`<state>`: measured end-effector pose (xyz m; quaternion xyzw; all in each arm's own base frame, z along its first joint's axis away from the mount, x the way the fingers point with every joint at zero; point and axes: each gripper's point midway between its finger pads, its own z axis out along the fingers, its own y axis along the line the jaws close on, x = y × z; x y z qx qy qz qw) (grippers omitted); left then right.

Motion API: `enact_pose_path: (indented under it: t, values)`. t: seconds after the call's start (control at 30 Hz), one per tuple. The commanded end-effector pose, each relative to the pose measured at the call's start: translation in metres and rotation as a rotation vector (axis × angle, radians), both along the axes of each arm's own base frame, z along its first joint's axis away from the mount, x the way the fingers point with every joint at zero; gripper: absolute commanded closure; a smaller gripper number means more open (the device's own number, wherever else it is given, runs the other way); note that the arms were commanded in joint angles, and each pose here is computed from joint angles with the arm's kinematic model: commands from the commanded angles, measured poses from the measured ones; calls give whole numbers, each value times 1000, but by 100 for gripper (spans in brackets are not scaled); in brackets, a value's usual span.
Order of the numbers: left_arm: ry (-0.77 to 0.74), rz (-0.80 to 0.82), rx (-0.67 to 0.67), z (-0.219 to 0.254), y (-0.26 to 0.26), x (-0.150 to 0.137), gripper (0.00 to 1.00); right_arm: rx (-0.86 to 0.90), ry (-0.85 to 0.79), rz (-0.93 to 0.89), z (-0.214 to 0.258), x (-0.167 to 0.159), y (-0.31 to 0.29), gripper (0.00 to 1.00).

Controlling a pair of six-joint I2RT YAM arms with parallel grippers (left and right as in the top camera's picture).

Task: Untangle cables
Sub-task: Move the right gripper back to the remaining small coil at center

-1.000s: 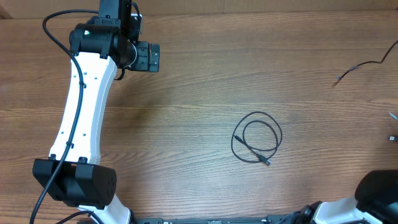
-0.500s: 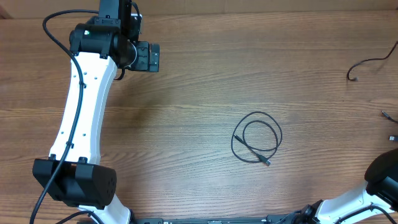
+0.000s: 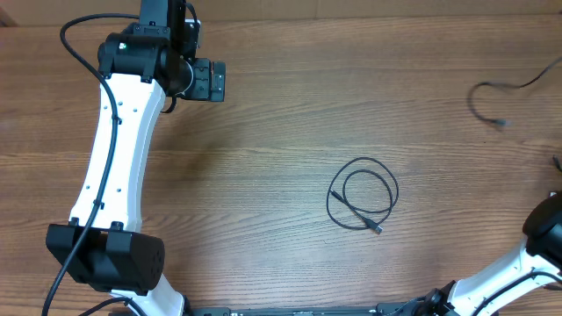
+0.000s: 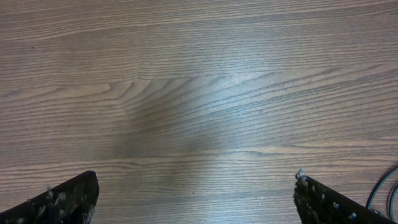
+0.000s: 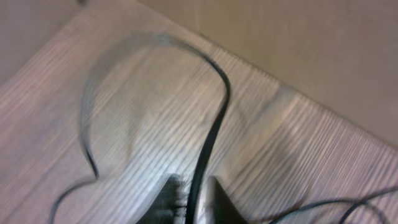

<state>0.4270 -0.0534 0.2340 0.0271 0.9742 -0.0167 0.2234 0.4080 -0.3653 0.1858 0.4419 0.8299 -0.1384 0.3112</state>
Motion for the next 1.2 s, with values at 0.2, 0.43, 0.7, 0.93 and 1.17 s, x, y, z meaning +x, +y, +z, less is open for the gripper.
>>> enact_pose_path:
  t: [0.2,0.43,0.7,0.93,1.17]
  values:
    - [-5,-14,-5,1,0,3,0,11,-10,-26,-1,-6,-8,15]
    - [-5,-14,-5,1,0,3,0,175,-111,136,-5,18,28,0]
    - [-5,-14,-5,1,0,3,1,530,-286,549,8,41,126,0]
    - [-5,-14,-5,1,-1,3,0,587,-134,696,-6,28,181,0]
    - [-6,-14,-4,1,0,3,0,559,84,748,-24,20,227,0]
